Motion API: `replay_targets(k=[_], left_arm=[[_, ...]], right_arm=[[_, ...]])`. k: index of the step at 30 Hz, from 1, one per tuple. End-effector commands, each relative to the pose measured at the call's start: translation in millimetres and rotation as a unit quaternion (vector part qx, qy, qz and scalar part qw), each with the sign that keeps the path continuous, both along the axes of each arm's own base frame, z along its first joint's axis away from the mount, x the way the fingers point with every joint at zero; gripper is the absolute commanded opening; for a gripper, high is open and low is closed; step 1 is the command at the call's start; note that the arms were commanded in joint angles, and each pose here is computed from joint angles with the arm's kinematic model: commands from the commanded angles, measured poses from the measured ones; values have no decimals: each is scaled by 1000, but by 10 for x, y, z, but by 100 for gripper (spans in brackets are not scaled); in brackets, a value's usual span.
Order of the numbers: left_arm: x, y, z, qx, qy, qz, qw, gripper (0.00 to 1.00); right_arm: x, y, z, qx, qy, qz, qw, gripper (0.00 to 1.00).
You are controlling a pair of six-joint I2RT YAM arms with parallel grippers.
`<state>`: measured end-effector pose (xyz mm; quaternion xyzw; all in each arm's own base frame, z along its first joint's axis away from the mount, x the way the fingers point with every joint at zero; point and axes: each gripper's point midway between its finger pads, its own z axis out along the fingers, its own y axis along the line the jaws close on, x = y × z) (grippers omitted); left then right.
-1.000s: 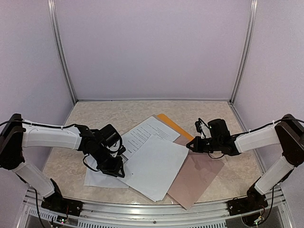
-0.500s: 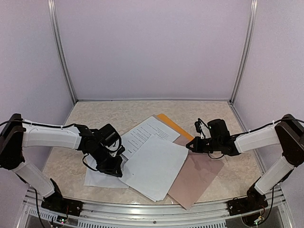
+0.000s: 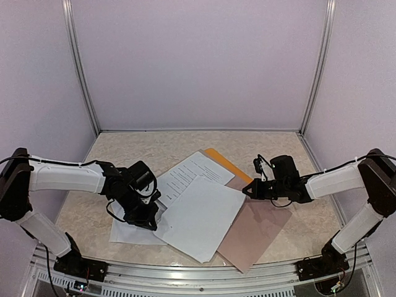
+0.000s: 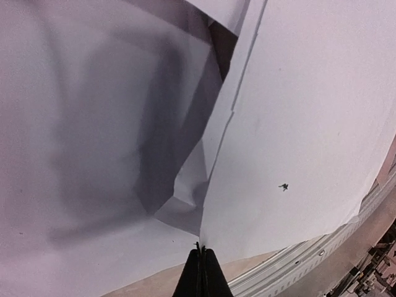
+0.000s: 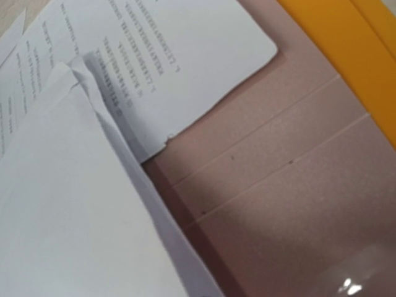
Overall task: Put the files into the folder
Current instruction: Adjust the file in the folder with some files.
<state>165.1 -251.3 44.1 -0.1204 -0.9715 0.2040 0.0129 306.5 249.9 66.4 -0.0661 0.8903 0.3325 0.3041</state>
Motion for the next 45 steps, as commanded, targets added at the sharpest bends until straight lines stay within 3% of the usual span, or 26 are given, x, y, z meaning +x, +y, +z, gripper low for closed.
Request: replay_targets(k=[1, 24, 28, 38, 45], left_arm=[[117, 8, 132, -5, -21, 5, 1000, 0], [220, 1, 174, 6, -29, 0, 1000, 0], [228, 23, 175, 11, -33, 1, 999, 6], [281, 34, 215, 17, -43, -1, 999, 8], [300, 28, 245, 18, -46, -1, 999, 27]], right_arm=[[-37, 26, 29, -6, -3, 10, 1000, 0], [-31, 50, -18, -14, 2, 17, 1000, 0], [-34, 55, -9, -15, -1, 17, 1000, 0], [-54, 55, -13, -20, 0, 19, 1000, 0], [-56, 29, 11, -31, -6, 17, 999, 4]])
